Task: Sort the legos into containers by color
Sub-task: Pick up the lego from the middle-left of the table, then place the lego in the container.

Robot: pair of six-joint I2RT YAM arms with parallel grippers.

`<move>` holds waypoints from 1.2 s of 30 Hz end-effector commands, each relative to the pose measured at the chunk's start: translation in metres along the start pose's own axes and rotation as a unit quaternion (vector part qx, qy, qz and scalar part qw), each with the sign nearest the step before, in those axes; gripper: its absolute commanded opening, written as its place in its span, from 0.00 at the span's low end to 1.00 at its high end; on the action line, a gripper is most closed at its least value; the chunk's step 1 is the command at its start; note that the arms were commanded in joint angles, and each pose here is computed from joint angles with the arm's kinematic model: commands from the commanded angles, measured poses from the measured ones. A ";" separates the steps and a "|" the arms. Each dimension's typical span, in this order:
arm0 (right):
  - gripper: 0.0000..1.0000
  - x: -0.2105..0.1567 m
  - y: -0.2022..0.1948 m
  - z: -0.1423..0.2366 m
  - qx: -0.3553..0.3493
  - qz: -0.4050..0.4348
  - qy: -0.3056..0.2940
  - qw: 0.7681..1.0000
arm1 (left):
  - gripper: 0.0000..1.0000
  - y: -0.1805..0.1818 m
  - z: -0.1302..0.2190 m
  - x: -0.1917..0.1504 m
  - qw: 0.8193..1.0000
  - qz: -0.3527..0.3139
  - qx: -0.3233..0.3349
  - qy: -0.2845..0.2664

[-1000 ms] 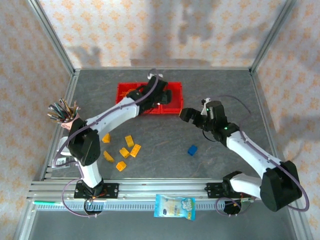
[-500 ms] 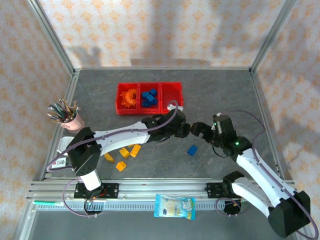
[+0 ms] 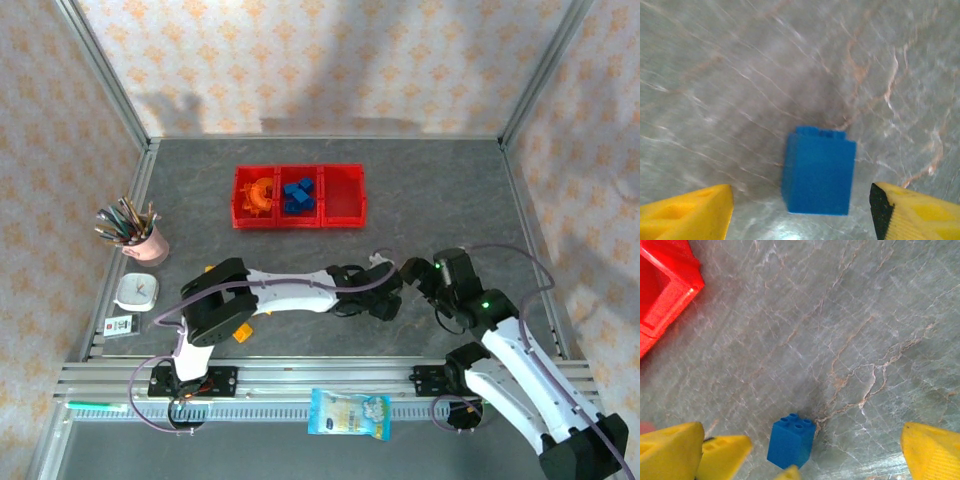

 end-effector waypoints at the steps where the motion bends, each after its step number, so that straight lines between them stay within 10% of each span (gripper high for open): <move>1: 1.00 0.003 -0.011 0.003 -0.026 -0.021 -0.017 0.999 | 0.72 -0.015 -0.002 0.007 1.000 -0.017 -0.018 -0.005; 24: 1.00 0.021 0.017 0.015 0.037 0.020 -0.046 0.998 | 0.26 0.010 0.014 0.023 0.999 -0.011 0.020 -0.035; 36: 1.00 0.068 0.111 0.039 0.210 0.139 -0.097 0.963 | 0.24 0.108 0.107 0.141 0.975 0.086 0.088 -0.184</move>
Point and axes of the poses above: each hand's point on the last joint's axis, 136 mm out from that joint toward the fingers, its own z axis back along the fingers, its own y axis along the line the jaws close on, x = y × z, the point moved 1 cm from there along z, back along the fingers, and after that the axes turned 14 degrees about z, right-handed, at the moved point
